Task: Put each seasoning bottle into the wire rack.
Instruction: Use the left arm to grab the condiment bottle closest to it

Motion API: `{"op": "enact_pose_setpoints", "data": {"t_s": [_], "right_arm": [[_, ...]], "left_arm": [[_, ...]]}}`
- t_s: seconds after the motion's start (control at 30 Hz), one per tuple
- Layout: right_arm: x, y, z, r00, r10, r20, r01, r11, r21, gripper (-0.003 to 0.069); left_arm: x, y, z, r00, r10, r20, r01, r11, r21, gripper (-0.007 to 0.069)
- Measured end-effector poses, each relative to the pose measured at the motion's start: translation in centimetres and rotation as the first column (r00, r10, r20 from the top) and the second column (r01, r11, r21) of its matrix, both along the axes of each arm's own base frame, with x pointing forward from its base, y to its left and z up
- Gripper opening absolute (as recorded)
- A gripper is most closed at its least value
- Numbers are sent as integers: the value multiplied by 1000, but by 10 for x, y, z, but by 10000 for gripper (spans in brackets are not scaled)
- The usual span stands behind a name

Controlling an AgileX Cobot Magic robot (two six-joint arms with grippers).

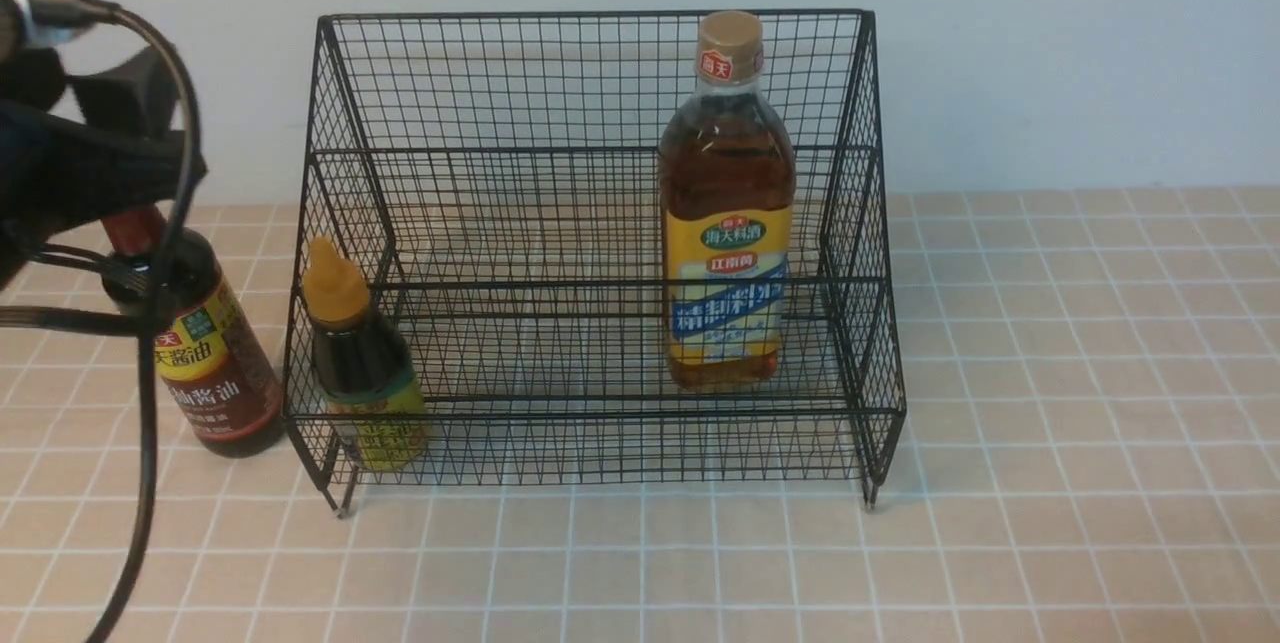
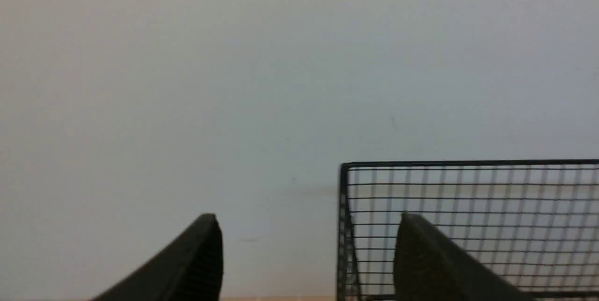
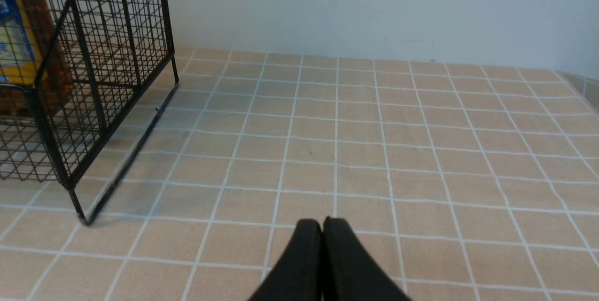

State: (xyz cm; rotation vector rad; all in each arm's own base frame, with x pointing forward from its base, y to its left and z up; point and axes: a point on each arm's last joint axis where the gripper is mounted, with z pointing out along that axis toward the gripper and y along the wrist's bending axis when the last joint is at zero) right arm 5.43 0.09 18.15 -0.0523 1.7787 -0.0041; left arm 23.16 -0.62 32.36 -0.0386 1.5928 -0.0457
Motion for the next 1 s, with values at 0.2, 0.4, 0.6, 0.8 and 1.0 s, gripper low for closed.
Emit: {"op": "enact_pose_setpoints", "data": {"t_s": [0.2,0.4,0.6,0.8,1.0], "right_arm": [[0,0,0,1000,0,0,0,1000,0,-13],[0,0,0,1000,0,0,0,1000,0,-13],[0,0,0,1000,0,0,0,1000,0,-13],[0,0,0,1000,0,0,0,1000,0,-13],[0,0,0,1000,0,0,0,1000,0,-13]], "left_arm": [[9,21,-6,998,59,3,-59,998,-19,448],[34,26,-33,990,133,-54,-134,991,-8,448],[47,26,-49,989,117,-88,-116,993,11,448],[57,26,-62,987,107,-121,-103,994,34,448],[63,26,-75,981,106,-160,-102,994,37,448]]}}
